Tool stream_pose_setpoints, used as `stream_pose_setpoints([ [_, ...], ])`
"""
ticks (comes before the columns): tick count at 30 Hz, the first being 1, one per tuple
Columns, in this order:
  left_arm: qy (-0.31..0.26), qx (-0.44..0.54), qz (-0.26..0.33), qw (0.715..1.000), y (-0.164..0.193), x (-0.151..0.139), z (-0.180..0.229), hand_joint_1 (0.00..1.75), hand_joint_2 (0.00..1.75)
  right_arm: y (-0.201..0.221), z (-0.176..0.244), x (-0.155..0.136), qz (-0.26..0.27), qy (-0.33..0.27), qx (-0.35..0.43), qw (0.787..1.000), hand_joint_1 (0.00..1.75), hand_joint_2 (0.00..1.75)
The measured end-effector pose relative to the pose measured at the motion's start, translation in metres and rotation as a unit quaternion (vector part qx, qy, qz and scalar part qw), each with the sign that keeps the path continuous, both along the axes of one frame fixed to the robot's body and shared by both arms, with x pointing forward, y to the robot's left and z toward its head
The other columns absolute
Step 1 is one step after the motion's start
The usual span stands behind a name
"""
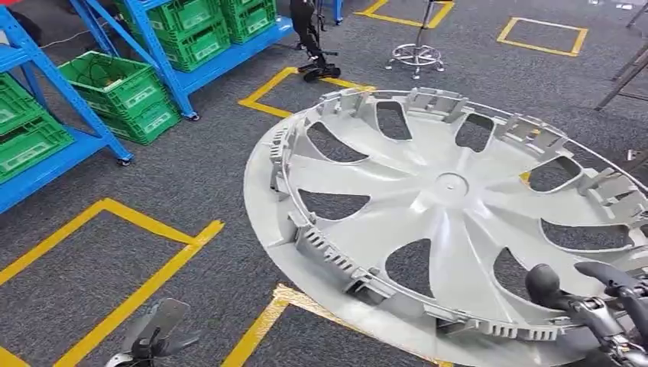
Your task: Take the parts from the cabinet and place them on the table.
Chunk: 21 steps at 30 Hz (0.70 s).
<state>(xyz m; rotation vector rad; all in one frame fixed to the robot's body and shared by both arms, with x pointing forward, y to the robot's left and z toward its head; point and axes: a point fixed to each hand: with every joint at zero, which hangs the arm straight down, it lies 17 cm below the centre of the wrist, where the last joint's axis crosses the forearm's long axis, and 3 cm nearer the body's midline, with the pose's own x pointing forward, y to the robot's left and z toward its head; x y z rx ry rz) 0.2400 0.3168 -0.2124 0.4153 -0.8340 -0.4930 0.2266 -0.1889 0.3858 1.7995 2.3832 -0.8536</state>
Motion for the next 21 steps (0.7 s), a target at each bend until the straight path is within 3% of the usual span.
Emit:
stream_pose_setpoints([
  [21,0.003,-0.001,0.001,1.000,0.0011,-0.0020,-0.0010,0.00,1.75,-0.0035,0.0018,0.0023,-0.002,0.007,0.026,1.000,1.75,1.75],
])
